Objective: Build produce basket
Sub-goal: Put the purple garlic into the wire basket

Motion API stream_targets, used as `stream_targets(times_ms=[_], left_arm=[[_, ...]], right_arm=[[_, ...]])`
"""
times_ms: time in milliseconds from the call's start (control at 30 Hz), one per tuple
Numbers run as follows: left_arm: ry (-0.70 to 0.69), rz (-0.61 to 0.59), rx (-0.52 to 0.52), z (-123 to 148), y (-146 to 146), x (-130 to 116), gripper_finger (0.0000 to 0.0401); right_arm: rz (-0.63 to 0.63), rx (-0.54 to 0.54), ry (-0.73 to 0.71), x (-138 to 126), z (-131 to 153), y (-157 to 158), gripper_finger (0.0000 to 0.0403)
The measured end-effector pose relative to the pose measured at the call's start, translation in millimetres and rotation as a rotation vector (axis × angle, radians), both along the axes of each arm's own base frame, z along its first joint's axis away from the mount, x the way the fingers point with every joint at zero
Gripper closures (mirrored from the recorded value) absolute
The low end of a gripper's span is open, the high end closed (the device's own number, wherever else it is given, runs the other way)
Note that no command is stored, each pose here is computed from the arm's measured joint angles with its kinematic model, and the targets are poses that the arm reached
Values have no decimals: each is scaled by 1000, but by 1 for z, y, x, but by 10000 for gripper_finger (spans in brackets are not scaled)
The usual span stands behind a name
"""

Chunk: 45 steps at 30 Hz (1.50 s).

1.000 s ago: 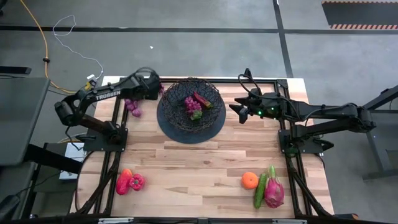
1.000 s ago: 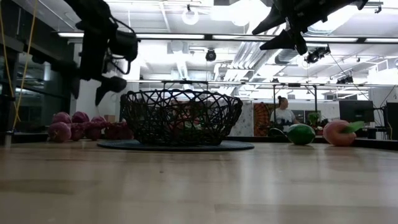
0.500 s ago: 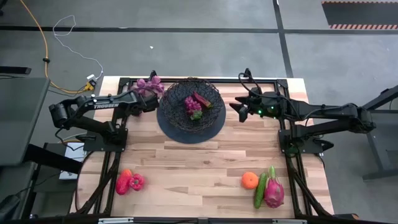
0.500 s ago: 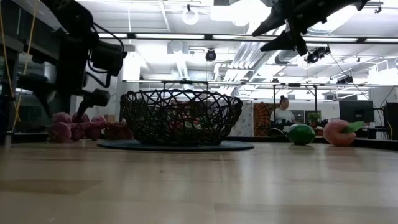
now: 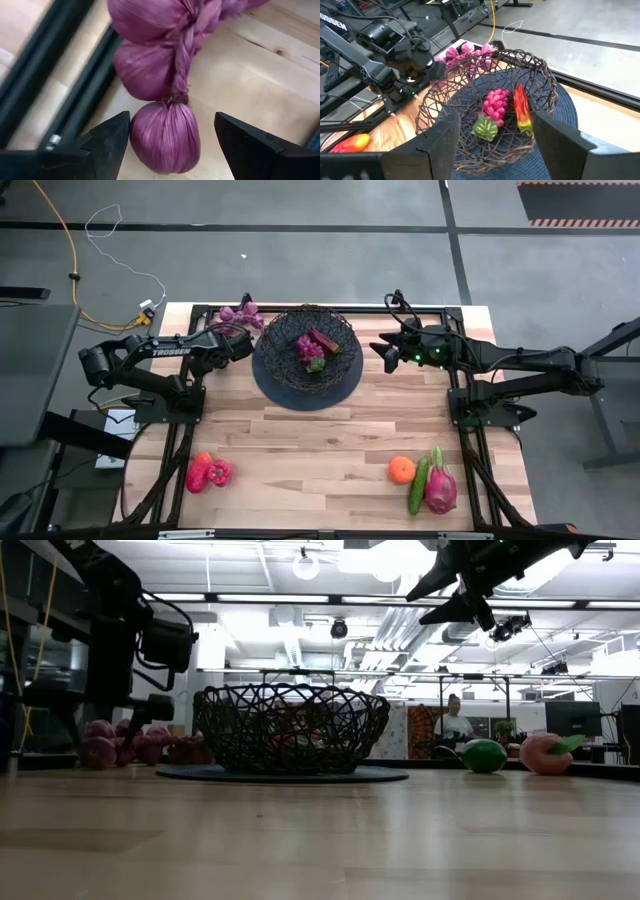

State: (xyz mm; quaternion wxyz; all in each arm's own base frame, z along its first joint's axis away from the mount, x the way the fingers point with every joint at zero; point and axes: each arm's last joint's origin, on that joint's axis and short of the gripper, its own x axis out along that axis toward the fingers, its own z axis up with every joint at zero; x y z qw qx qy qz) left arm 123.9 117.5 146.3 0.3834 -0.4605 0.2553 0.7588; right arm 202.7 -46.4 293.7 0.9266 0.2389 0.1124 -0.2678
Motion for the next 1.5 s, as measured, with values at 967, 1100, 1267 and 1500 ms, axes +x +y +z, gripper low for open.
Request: stream_targets(times_ms=[967,1100,1267,1500], left_arm=[[-62,-120,116,44,2,-10,242],[-57,-167,270,86,2,-14,238],[-98,-223,490,148,2,-17,244],[-219,-407,735,224,1,-2,244]], right_arm=[[-9,51,-18,0,-1,1,164],[-9,51,-18,0,-1,1,164],[-12,57,-22,0,-1,1,164],[-16,55,-22,0,-1,1,164]])
